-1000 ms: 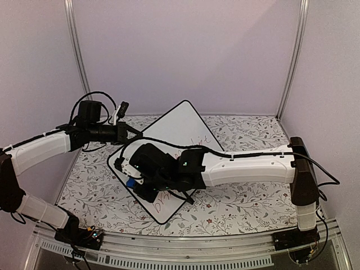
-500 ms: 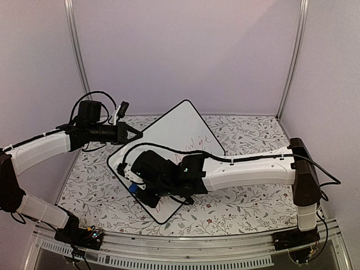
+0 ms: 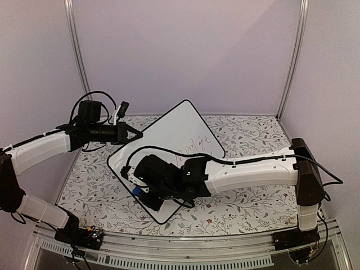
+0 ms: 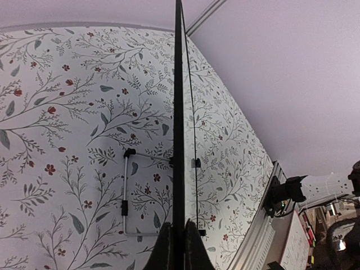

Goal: Erase the whiteboard
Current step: Erase the whiteboard at the center of the board.

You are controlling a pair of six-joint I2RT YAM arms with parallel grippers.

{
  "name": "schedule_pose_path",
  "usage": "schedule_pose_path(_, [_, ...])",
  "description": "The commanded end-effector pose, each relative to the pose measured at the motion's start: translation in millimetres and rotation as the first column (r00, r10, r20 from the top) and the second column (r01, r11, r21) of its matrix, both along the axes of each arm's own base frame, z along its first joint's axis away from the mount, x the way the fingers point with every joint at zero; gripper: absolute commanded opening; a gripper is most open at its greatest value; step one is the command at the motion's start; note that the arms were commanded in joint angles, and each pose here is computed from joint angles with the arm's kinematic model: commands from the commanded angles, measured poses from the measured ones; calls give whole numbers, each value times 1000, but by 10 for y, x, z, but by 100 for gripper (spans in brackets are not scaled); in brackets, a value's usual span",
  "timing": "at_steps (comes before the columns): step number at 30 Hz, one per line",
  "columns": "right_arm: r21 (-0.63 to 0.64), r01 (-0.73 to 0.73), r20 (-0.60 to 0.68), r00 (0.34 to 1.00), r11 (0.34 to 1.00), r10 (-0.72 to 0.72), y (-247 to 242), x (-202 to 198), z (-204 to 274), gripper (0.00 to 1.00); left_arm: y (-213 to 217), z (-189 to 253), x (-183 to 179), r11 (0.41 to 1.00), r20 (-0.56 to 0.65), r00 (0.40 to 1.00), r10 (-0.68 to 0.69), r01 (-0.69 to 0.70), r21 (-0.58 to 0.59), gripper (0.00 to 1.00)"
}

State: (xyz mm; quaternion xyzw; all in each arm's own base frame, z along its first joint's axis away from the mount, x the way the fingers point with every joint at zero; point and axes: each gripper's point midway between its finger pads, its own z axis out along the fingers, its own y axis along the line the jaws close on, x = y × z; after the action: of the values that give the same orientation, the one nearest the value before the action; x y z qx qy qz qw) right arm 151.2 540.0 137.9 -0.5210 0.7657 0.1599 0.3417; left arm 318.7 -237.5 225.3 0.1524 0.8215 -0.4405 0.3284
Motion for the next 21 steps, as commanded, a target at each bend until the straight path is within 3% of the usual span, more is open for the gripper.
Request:
schedule_pose_path(1, [-41, 45, 34, 998, 998, -43, -160, 53, 26, 3, -63, 92, -32, 1000, 34, 999, -29, 29, -9, 0])
schedule_pose_path(9, [54, 9, 166, 986, 998, -18, 54, 161, 680, 4, -62, 93, -33, 1000, 36, 999, -28, 28, -7, 0])
schedule_pose_path(21, [0, -11, 205, 979, 1000, 11, 198, 220, 539, 4, -58, 81, -25, 1000, 33, 999, -25, 25, -5, 0])
